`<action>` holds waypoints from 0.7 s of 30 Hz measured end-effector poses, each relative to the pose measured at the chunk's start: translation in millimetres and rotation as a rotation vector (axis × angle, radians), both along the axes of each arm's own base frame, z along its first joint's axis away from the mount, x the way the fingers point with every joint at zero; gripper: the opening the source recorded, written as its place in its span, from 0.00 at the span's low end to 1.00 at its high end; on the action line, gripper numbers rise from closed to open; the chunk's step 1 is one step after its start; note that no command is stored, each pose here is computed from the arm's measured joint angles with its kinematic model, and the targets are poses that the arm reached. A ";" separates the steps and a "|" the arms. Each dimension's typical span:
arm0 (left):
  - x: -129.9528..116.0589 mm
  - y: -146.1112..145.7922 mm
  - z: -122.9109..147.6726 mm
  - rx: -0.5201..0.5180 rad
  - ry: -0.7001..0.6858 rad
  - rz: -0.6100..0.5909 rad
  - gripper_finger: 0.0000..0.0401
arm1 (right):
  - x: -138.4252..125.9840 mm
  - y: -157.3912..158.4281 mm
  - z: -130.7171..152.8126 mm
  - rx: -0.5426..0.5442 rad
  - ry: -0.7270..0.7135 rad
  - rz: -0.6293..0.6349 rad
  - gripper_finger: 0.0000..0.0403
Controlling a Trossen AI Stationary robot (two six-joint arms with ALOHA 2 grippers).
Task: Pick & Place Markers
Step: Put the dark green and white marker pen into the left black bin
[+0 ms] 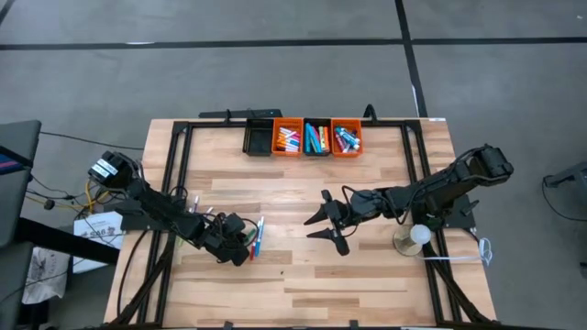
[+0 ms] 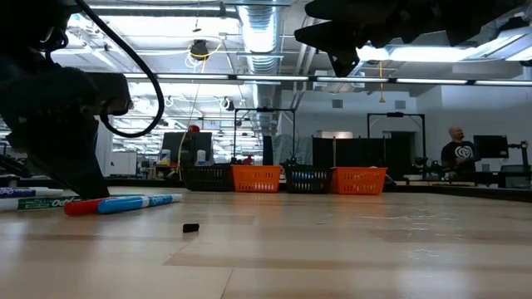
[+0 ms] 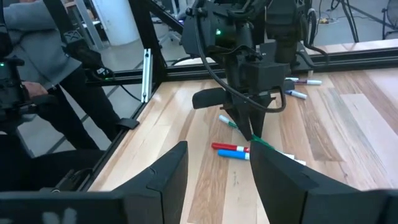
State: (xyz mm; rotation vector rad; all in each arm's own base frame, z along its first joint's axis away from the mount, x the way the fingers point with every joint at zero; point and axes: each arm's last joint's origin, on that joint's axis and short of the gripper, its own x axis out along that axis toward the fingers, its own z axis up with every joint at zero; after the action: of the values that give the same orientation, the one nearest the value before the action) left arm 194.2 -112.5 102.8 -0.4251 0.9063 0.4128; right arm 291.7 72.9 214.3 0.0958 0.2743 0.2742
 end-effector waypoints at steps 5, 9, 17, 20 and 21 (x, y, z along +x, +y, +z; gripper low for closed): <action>-0.4 0.6 -0.3 0.012 0.002 0.003 0.10 | 0.0 0.0 0.0 -0.001 0.000 0.000 0.40; -0.5 1.0 -0.1 0.020 -0.003 0.007 0.09 | 0.0 0.0 0.0 -0.001 0.000 0.000 0.40; -4.7 7.4 17.9 0.070 -0.087 0.025 0.12 | 0.0 0.0 0.0 -0.039 -0.012 0.010 0.41; -4.7 8.7 31.1 0.088 -0.161 0.032 0.09 | 0.0 0.0 0.1 -0.039 -0.013 0.011 0.40; -5.5 10.0 35.6 0.108 -0.181 0.028 0.09 | -0.1 0.6 0.1 -0.038 -0.012 0.012 0.40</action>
State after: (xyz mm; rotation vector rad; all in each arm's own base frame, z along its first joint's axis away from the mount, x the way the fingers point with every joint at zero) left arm 188.7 -102.5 138.4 -0.3702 0.6993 0.4397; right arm 291.6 73.5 214.4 0.0546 0.2678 0.2815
